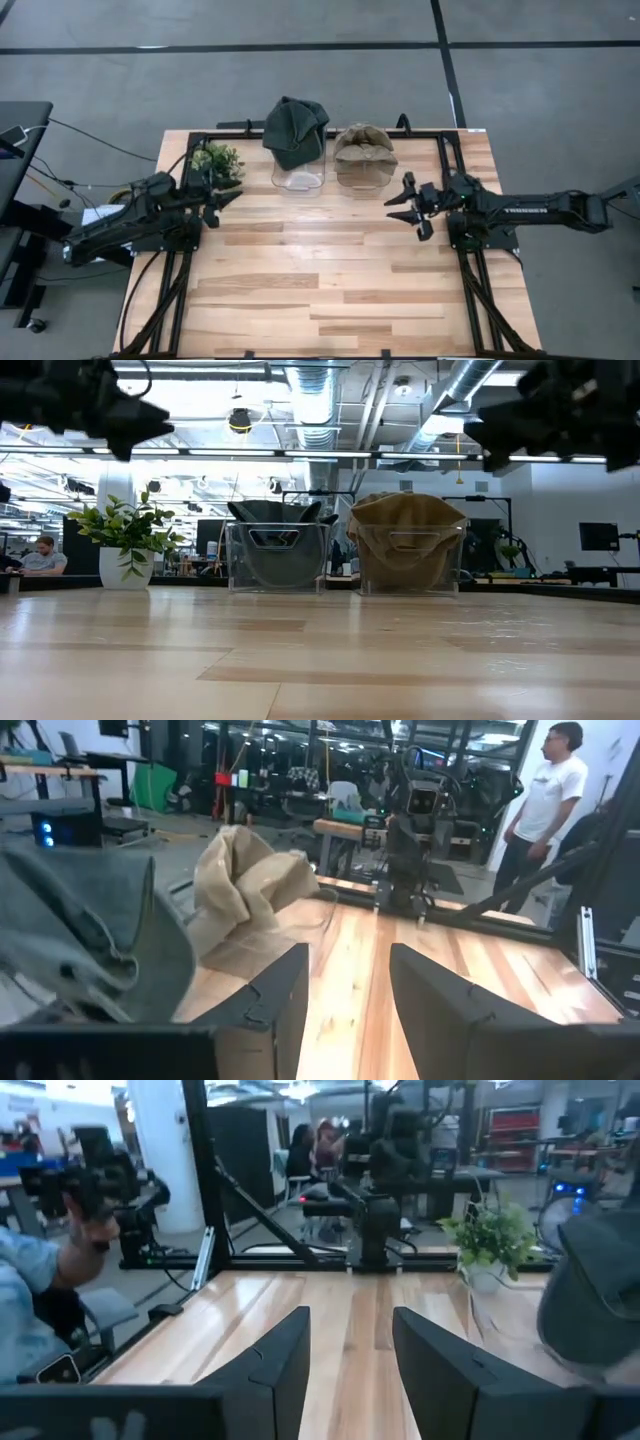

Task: Pick & Place hat
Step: Return to Home Position

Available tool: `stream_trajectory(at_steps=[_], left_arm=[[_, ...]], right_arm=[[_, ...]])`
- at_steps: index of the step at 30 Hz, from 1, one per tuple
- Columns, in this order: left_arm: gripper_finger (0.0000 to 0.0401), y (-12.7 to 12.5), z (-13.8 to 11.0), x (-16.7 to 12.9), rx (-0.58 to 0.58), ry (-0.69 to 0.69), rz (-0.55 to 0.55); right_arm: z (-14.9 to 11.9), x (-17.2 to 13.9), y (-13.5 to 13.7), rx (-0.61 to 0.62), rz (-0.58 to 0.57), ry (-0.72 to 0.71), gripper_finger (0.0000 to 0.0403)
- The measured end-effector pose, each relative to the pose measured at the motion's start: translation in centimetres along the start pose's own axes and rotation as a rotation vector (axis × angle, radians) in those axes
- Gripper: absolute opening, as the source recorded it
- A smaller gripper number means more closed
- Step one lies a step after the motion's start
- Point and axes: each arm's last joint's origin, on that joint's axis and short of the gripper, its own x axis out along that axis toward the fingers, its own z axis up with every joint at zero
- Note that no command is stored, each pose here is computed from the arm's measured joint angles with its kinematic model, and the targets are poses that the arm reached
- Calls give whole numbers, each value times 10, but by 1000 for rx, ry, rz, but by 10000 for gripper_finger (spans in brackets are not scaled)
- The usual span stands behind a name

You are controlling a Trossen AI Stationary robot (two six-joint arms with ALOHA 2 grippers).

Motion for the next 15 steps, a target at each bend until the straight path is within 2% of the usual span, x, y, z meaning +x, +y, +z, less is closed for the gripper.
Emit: stream_trajectory(at_steps=[4,9,15], left_arm=[[139,0,-22,-1,-37,5,-14],[139,4,-45,4,-85,57,40],[139,7,-50,6,-83,50,112]], right_arm=[[-17,-20,5,20,-54,-52,137],[-26,-35,5,65,-214,-8,135],[-32,-44,13,87,-251,40,136]])
